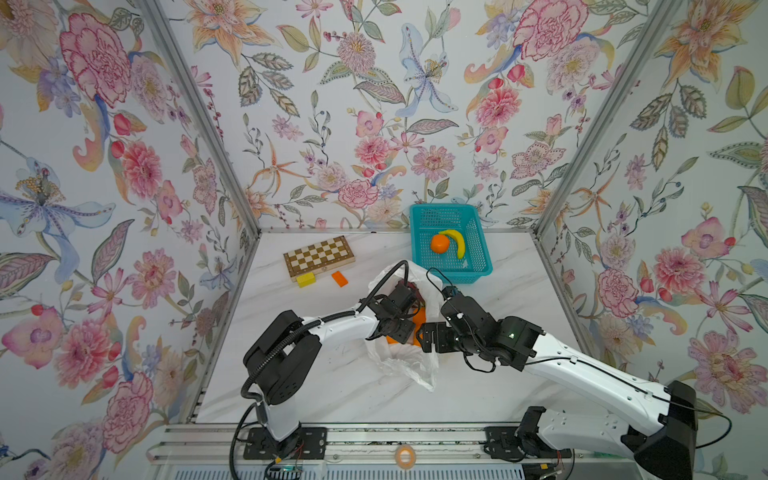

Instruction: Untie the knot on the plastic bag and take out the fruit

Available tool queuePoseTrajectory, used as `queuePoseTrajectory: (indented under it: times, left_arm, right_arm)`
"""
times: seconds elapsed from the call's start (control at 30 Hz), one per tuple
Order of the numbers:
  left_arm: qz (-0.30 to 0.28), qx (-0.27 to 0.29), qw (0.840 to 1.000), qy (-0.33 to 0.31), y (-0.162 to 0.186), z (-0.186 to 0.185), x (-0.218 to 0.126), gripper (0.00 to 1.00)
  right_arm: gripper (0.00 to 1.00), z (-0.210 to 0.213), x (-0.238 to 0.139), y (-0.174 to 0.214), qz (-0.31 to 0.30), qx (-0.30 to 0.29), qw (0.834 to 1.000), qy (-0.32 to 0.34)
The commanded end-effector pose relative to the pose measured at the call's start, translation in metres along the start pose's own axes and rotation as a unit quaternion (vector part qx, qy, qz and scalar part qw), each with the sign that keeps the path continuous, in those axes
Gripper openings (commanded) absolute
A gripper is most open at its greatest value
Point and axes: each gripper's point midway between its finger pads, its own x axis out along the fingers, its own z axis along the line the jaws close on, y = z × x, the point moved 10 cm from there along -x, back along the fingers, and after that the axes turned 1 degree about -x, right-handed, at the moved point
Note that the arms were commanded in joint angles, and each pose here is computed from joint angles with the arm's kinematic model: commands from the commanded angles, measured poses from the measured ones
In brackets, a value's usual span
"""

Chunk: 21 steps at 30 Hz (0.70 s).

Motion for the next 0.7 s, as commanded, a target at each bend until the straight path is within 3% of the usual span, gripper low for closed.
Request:
queuePoseTrajectory:
  times: [0.0, 0.37, 0.67]
  left_arm:
    - [0.031, 0.009, 0.999, -0.016, 0.005, 0.004, 0.008, 0.71]
    - [0.031, -0.005, 0.999, -0.011, 0.009, 0.005, 0.007, 0.57]
    - [-0.02, -0.023, 1.0, -0.003, 0.008, 0.009, -0.023, 0.54]
  right_arm:
    - [0.99, 0.002, -0.02, -0.017, -0.038, 0.008, 0.999, -0.002]
    - [0.99, 0.009, -0.028, -0.035, -0.052, 0.02, 0.997, -0.046]
    - [0.99, -0.008, -0.032, -0.052, -0.08, 0.103, 0.987, -0.091]
